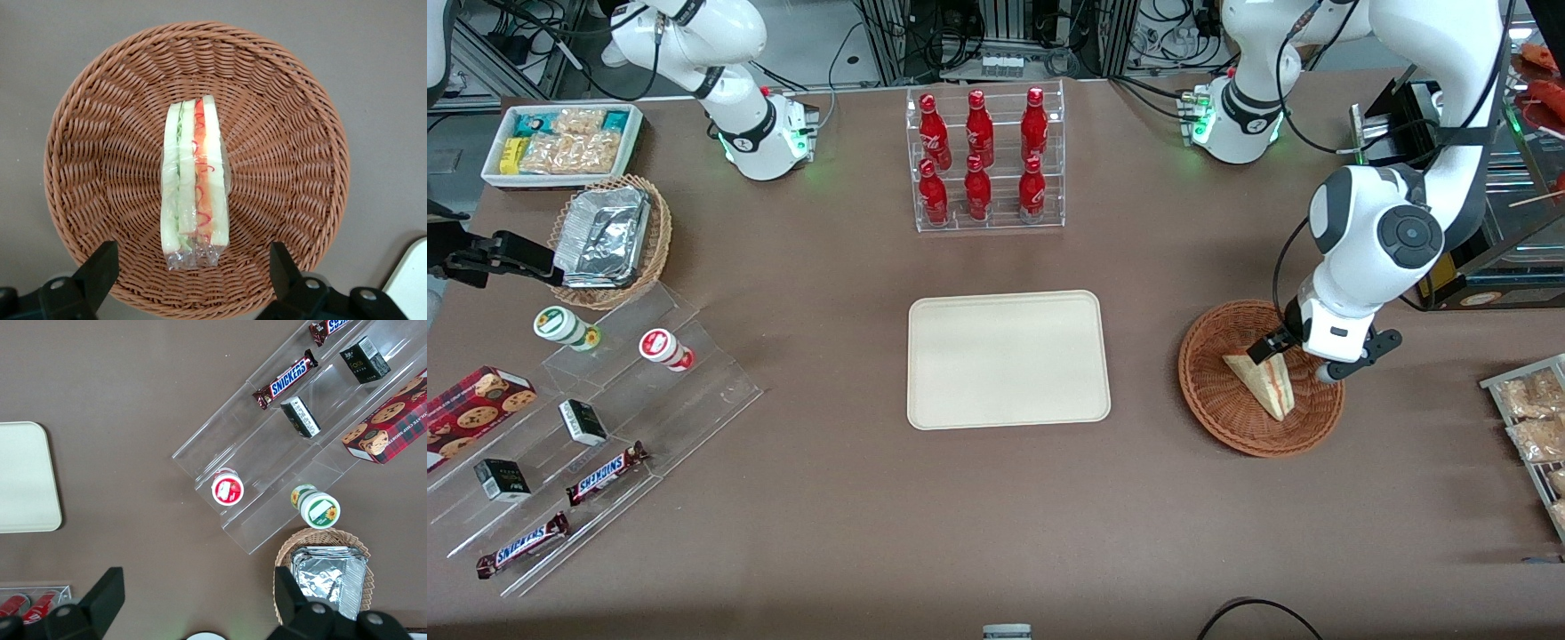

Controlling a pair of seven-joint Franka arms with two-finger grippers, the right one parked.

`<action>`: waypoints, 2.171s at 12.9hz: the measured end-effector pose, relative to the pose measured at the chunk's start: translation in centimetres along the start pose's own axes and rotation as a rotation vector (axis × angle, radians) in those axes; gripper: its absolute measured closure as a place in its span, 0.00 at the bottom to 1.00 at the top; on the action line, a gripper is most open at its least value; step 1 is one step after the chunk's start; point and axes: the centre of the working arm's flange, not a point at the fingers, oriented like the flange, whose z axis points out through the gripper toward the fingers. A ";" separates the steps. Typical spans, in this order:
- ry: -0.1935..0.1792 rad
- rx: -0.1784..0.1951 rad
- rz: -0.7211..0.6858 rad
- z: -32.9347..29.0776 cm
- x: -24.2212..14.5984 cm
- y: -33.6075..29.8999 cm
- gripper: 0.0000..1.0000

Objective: Place sandwich from basket to tray
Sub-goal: 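Close the left gripper on the sandwich's crust edge, then lift the sandwich and carry it with the left gripper over the tray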

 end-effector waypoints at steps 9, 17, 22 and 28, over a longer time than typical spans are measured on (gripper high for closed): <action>0.004 -0.008 -0.038 4.5 0.5 -0.1 0.00; -0.029 0.015 -0.087 8.0 0.4 -0.4 0.28; -0.087 0.058 0.008 5.4 1.1 0.0 0.66; -0.132 0.087 0.118 -3.5 2.7 6.2 0.81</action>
